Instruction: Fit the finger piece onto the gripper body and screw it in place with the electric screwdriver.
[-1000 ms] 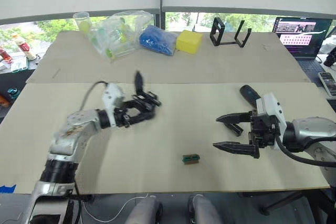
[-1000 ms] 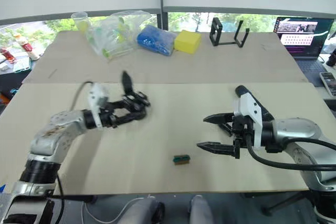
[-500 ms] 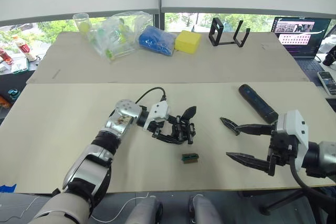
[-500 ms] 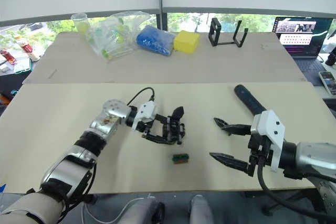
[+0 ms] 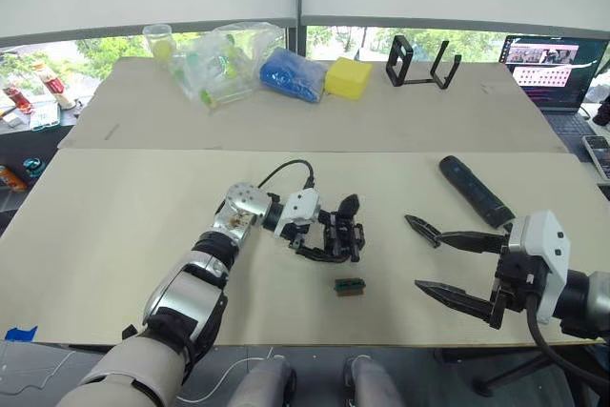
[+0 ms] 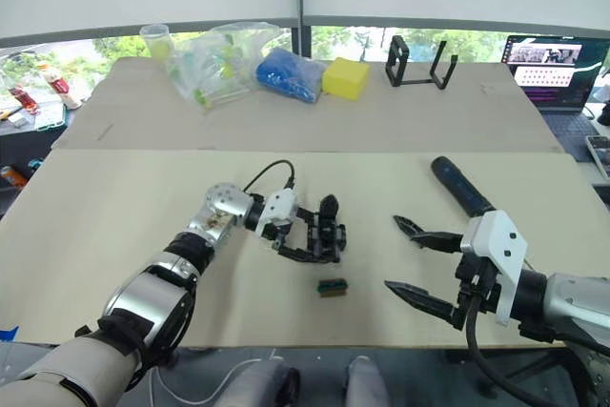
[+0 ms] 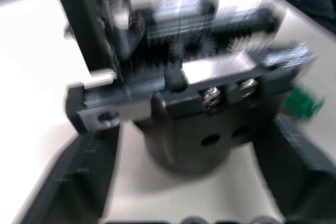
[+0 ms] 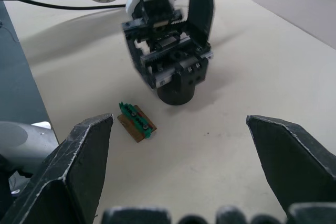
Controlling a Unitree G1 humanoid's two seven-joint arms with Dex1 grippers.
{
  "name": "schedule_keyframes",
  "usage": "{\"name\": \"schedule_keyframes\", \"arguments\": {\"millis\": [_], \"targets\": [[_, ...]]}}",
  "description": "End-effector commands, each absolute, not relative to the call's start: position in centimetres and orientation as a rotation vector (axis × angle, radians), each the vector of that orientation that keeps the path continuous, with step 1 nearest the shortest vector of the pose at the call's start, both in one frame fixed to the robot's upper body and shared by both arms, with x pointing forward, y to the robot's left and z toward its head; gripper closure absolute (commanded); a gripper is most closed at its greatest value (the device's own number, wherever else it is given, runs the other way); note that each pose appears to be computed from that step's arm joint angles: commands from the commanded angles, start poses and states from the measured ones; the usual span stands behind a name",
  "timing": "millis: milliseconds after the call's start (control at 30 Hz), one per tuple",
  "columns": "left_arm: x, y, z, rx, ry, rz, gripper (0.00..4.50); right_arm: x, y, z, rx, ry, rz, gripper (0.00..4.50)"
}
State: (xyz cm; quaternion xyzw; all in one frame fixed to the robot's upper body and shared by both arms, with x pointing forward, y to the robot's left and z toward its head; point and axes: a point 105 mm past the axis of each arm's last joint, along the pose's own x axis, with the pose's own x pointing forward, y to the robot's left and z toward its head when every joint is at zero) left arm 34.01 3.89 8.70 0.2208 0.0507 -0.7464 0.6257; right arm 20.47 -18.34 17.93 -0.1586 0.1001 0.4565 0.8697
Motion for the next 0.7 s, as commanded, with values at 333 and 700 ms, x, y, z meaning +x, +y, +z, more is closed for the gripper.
{"name": "schedule_keyframes", "arguments": {"millis": [333, 700], "targets": [[32.7, 6.2, 10.4, 0.268, 0.142, -1.555, 0.04, 21.9, -16.8, 18.9, -0.323, 0.146, 1.049, 0.00], [31.1, 4.2, 10.1, 0.190, 0.087, -1.292, 0.04, 22.4, -16.0, 18.4, -0.314, 0.164, 1.095, 0.00]]}}
